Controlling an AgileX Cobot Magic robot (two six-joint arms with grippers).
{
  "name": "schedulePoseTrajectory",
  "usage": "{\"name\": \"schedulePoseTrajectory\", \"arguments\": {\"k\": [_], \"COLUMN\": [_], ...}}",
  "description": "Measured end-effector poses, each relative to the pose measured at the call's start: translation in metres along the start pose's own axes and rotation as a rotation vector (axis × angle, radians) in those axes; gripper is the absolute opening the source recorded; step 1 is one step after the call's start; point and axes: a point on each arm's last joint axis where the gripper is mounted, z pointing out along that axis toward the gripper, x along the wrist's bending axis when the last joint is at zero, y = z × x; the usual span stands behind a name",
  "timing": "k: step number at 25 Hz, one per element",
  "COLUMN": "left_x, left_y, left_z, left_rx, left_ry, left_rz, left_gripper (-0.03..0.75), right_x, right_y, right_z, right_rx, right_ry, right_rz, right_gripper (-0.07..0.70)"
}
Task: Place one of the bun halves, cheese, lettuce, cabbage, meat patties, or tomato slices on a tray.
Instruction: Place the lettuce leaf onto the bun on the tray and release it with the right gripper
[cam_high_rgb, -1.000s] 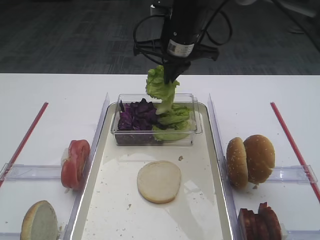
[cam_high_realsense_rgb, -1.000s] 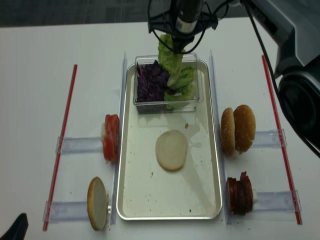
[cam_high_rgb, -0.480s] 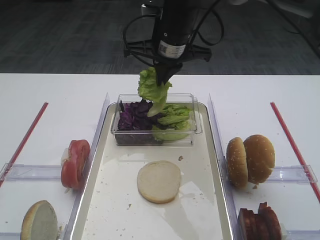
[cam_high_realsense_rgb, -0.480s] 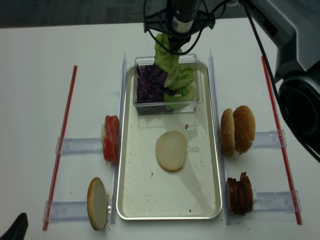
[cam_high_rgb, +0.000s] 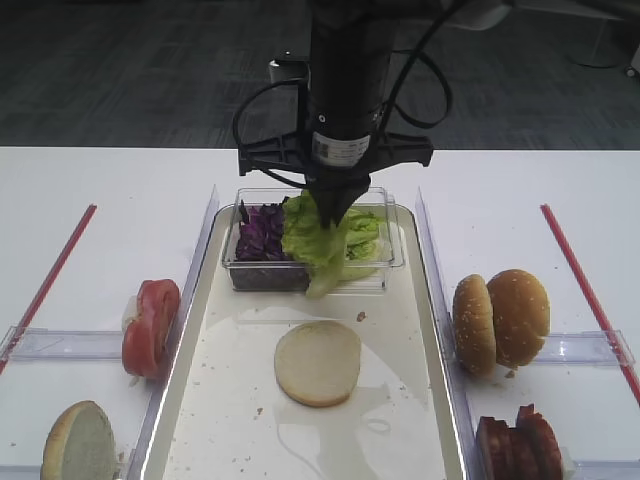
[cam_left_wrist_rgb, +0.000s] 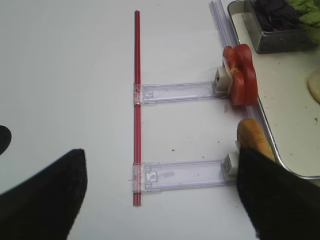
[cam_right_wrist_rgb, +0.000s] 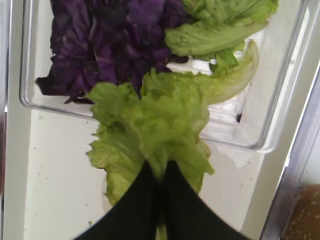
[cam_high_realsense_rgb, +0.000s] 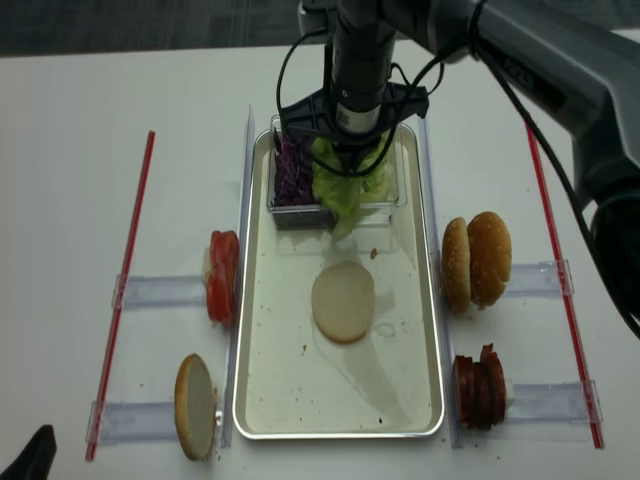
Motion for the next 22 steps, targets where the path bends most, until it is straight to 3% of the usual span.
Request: {"name": "schedulePoseTrajectory", "arguments": {"k": [7, 12, 22], "left_x": [0.0, 0.0, 0.0], "left_y": [0.0, 0.0, 0.0], "left_z": [0.0, 0.0, 0.0], "left_rx": [0.0, 0.0, 0.0], "left_ry": [0.0, 0.0, 0.0], "left_rz": [0.0, 0.0, 0.0], "left_gripper": [0.563, 0.563, 0.563], "right_x": [0.022, 0.034, 0.029], "right_y": [-0.036, -0.056, -0.067], "right_z": [-0.011, 0.0, 0.016], "right_rx": [0.024, 0.072, 0.126], "right_ry": [-0.007, -0.024, -0.058], "right_rz": [-0.026, -0.047, -0.042], "right_gripper": [0.056, 0.056, 0.056]}}
